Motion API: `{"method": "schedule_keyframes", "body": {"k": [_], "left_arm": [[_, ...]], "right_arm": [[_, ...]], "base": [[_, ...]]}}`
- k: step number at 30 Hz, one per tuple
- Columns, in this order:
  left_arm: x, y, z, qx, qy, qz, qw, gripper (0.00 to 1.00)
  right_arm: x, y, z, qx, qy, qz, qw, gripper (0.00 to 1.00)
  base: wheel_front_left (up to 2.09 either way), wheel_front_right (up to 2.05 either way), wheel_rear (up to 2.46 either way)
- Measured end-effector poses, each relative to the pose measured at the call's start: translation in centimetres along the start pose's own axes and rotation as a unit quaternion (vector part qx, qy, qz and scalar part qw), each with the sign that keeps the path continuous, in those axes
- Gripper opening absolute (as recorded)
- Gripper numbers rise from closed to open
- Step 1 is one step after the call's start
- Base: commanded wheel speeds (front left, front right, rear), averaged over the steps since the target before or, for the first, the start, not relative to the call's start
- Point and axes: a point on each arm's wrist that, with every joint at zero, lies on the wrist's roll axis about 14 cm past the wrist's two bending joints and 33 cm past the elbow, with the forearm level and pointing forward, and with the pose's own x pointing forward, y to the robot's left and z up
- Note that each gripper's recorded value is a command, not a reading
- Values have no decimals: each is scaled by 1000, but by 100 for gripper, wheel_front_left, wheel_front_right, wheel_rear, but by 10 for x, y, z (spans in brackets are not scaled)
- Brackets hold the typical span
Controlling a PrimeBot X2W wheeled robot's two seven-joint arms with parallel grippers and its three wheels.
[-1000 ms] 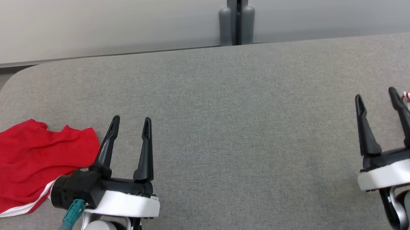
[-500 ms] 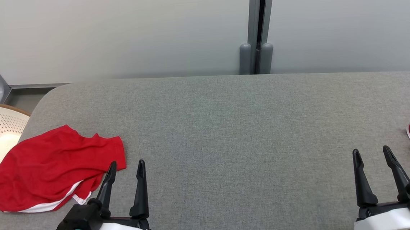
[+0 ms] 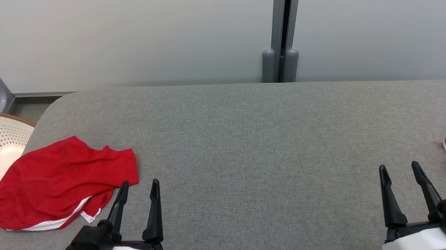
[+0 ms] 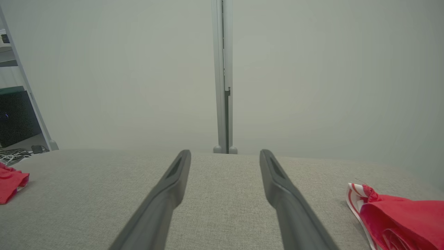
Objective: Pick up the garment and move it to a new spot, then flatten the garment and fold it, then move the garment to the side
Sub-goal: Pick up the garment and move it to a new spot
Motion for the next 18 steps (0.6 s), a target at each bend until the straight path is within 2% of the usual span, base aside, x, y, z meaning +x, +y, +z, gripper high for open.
{"method": "schedule_keyframes", "body": {"k": [18], "left_arm": [[1, -4, -3, -4, 5, -6, 1000, 100]], "right_arm": [[-2, -4, -2, 5, 3, -7, 1000, 100]], "base": [[0, 0, 0]]}}
